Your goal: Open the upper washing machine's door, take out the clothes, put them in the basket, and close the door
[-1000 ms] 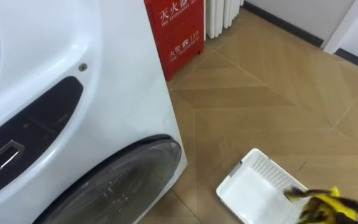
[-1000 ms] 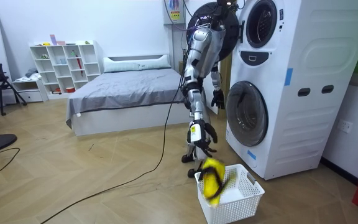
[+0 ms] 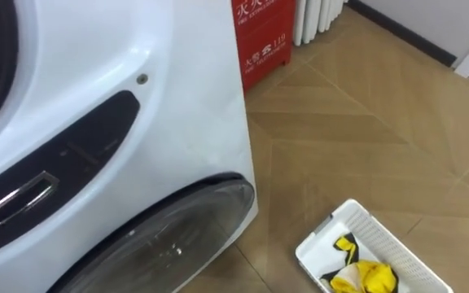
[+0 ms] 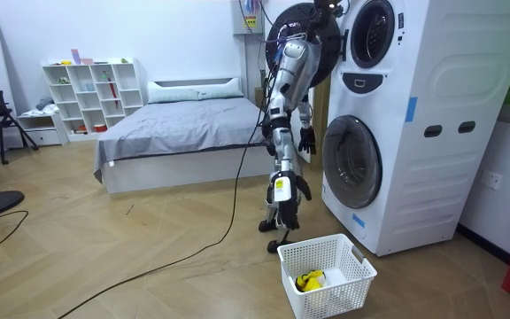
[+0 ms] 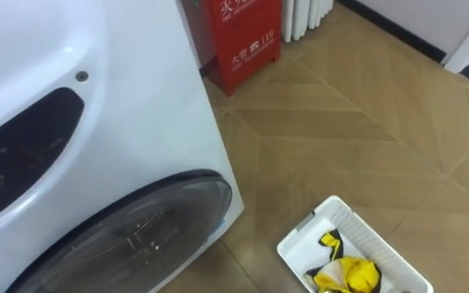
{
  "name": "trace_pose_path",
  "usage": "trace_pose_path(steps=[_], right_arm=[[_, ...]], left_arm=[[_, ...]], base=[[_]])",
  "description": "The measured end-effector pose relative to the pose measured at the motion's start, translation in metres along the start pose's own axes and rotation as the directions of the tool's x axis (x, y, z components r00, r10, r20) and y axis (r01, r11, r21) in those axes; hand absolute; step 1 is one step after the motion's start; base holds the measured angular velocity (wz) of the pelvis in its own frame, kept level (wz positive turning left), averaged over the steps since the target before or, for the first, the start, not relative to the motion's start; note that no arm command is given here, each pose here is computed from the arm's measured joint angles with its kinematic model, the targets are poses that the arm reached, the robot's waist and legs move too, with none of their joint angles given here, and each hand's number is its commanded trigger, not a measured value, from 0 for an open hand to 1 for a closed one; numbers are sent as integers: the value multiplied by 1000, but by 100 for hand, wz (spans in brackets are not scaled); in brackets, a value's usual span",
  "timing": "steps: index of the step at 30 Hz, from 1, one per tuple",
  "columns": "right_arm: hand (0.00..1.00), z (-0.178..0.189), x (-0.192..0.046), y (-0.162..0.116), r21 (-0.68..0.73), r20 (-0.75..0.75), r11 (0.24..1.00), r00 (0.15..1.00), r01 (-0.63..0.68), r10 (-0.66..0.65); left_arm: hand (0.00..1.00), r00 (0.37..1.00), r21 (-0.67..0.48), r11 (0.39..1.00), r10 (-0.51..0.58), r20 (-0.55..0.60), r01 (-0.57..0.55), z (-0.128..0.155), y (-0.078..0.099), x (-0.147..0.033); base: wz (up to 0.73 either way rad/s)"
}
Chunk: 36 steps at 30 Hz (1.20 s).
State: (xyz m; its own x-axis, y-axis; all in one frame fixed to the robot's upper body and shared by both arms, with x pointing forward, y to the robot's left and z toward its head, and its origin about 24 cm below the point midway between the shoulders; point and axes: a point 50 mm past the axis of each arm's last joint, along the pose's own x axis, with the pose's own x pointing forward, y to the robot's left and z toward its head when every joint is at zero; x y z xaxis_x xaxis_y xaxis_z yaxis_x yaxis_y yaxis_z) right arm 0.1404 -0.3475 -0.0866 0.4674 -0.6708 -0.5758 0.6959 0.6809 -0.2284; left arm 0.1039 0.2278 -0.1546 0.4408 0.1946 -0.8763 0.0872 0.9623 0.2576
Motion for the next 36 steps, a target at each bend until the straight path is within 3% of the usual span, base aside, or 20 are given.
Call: trace_pose_path(steps=[7,14,17,24,36], right_arm=[[0,-44,-13,-14,-115,-125,993,992,-21,7],[0,-99,-38,17,-167,-339,965,931,-204,138],[0,-108,-44,26,-156,-378,952,906,-264,189],[0,-133,-57,14,-227,-485,930,862,-289,149],[0,-143,-66,23,-272,-537,879,820,-391,199]], left_arm=[[0,1000,-10,1000,8,12,-8,-3,2,-2],[0,1000,29,1000,10,-2,-10,-14,-6,-5],[0,999,4,1000,21,-33,-21,-25,-7,-8],[0,992,-60,995,76,-99,-82,-48,1,-15],[0,983,-124,982,126,-135,-143,-57,11,-17]], base=[[34],[48],[50],[21],[12]])
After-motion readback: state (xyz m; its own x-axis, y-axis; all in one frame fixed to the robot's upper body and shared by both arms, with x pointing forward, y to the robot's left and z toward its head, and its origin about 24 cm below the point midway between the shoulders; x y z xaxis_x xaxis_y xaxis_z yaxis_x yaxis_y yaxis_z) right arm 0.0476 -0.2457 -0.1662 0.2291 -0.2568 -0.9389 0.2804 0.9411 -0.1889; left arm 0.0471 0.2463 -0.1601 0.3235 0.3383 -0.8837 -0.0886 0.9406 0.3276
